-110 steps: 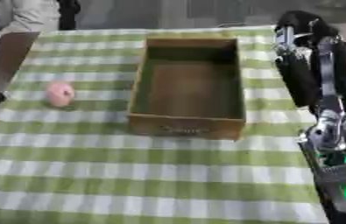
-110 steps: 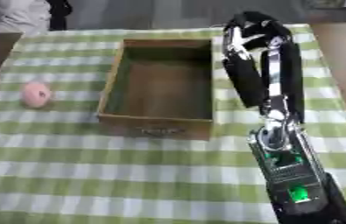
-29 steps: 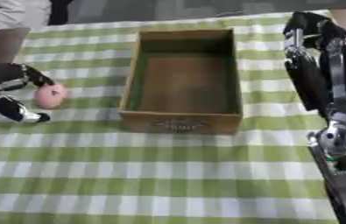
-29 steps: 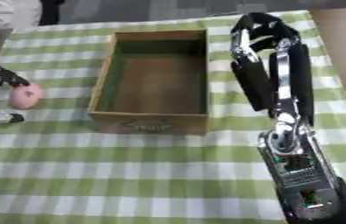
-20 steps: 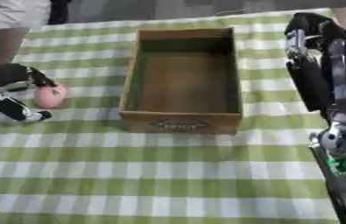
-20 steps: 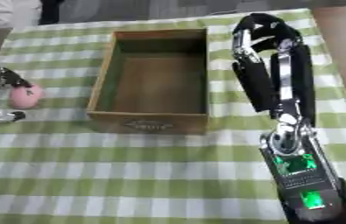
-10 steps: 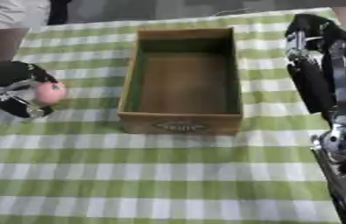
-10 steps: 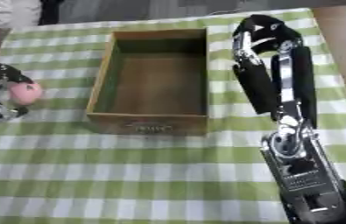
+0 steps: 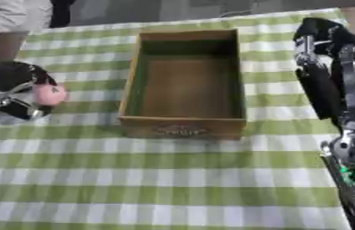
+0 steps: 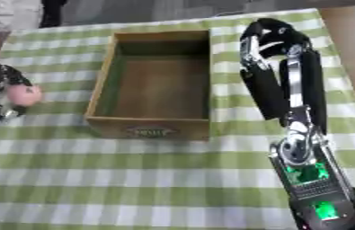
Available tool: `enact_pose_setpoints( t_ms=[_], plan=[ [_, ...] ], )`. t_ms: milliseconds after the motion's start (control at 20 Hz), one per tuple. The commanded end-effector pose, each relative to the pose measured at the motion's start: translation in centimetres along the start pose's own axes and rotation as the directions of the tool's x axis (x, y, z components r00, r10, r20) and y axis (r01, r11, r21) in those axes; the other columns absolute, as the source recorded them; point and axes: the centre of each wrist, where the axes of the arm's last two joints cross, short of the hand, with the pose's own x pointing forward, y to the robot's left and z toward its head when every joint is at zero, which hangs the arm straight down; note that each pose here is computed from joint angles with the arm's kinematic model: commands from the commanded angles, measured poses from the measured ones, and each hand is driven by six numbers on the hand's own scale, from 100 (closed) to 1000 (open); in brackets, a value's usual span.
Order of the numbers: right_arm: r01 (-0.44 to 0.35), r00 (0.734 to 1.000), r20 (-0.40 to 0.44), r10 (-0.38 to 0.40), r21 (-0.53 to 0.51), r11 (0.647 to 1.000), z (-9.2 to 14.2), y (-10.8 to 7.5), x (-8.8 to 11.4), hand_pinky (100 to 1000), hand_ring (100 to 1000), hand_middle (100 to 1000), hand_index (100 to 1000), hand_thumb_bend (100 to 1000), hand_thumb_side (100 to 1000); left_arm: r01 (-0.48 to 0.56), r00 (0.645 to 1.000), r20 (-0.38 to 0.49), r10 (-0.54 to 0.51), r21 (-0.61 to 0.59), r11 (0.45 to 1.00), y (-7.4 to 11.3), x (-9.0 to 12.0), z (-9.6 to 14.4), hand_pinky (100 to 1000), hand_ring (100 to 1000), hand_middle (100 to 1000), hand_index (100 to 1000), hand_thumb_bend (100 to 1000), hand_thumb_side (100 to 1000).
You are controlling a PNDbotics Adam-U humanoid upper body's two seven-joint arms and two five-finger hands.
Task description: Pick up objects on the table and place them in the box.
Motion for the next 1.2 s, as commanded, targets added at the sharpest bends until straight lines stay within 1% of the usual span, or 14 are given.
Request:
enact_pose_setpoints(
  t_ms=[50, 300, 400, 600, 750, 850, 950, 1200],
  plan=[
    [0.003, 1.0, 0.029, -0.003, -0.01, 1.0, -0.1, -0.5, 0.5, 853, 616, 620, 831, 100, 947, 0.008, 1.0, -0.029, -0.008, 0.031, 0.999, 0.8, -1.2, 0.6, 444, 578, 498, 698, 100, 110],
    [0.004, 1.0, 0.028, -0.004, -0.008, 1.0, -0.1, -0.5, 0.5, 854, 616, 620, 831, 100, 946, -0.016, 0.999, -0.031, 0.018, 0.058, 0.998, 0.6, -1.1, 0.5, 407, 554, 481, 652, 100, 156],
    [0.005, 1.0, 0.027, -0.005, -0.007, 1.0, -0.1, -0.5, 0.5, 854, 616, 620, 831, 100, 946, -0.024, 0.999, -0.035, 0.027, 0.075, 0.997, 0.7, -1.1, 0.5, 384, 540, 472, 630, 100, 170],
    [0.007, 1.0, 0.027, -0.007, -0.007, 1.0, -0.1, -0.5, 0.5, 854, 616, 620, 831, 100, 947, -0.038, 0.998, -0.037, 0.043, 0.119, 0.992, 1.2, -1.0, 0.3, 354, 523, 468, 613, 100, 212],
    [0.008, 1.0, 0.027, -0.008, -0.007, 1.0, 0.0, -0.4, 0.5, 854, 617, 620, 832, 100, 947, -0.04, 0.998, -0.038, 0.047, 0.156, 0.987, 1.7, -1.1, 0.2, 338, 513, 463, 603, 100, 217],
    [0.009, 1.0, 0.026, -0.009, -0.006, 1.0, 0.0, -0.4, 0.5, 855, 617, 620, 832, 100, 948, -0.038, 0.998, -0.043, 0.047, 0.186, 0.982, 2.2, -1.2, 0.1, 310, 495, 447, 571, 100, 196],
    [0.01, 1.0, 0.025, -0.01, -0.006, 1.0, 0.0, -0.4, 0.5, 854, 617, 620, 832, 100, 948, -0.036, 0.998, -0.046, 0.047, 0.207, 0.978, 2.5, -1.3, 0.2, 302, 488, 435, 531, 100, 189],
    [0.013, 1.0, 0.024, -0.013, -0.007, 1.0, 0.1, -0.3, 0.4, 854, 617, 619, 832, 100, 948, -0.039, 0.998, -0.039, 0.051, 0.249, 0.968, 3.5, -1.4, 0.1, 288, 478, 420, 500, 100, 208]
  ],
)
